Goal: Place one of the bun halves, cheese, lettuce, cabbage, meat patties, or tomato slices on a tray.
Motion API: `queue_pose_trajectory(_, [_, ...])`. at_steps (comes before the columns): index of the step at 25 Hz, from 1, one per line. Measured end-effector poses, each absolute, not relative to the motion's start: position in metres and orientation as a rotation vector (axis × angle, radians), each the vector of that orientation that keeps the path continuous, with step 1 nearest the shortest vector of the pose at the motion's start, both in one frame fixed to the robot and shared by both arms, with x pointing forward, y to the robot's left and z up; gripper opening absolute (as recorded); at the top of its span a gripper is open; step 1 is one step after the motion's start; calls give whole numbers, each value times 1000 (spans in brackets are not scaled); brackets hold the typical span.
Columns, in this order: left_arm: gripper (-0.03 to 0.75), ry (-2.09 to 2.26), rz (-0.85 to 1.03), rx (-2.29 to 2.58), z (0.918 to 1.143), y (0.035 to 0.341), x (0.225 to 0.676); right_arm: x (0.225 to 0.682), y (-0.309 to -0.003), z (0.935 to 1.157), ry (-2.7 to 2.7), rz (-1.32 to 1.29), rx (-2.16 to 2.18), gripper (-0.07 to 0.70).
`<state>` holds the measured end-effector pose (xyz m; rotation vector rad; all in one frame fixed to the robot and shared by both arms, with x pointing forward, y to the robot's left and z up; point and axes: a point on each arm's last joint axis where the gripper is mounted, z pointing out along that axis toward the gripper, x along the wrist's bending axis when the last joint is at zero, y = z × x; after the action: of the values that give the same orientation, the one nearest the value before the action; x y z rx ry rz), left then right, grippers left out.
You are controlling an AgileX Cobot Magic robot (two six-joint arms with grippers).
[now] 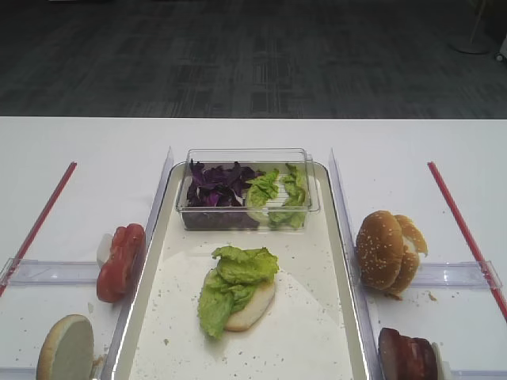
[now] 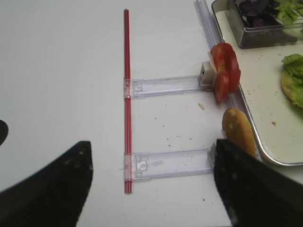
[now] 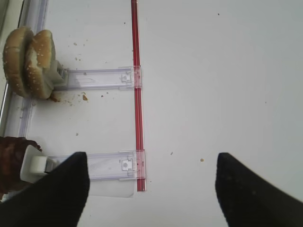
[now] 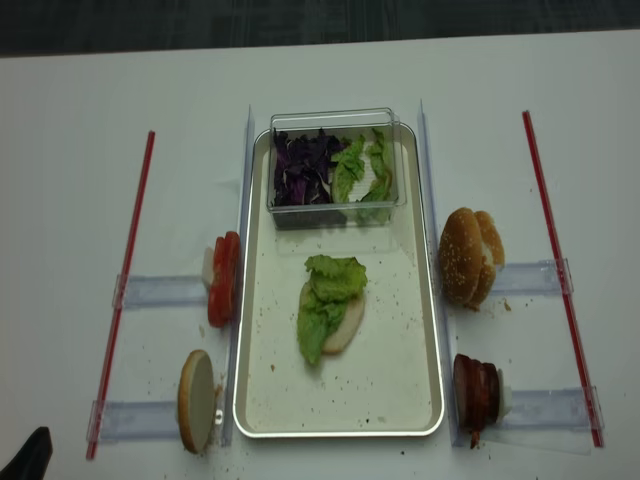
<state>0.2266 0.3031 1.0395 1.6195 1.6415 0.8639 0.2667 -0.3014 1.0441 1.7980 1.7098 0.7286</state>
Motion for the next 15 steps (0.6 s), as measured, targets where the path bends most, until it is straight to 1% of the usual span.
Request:
queue_pose_trajectory(2, [492,1641,864,1619,1039,303,227,261,-302,1041,1693,748,1778,572])
queue_pose_trajectory(15, [492,1641,864,1619,1039,303,227,232,-302,1042,1564,894,1635,572])
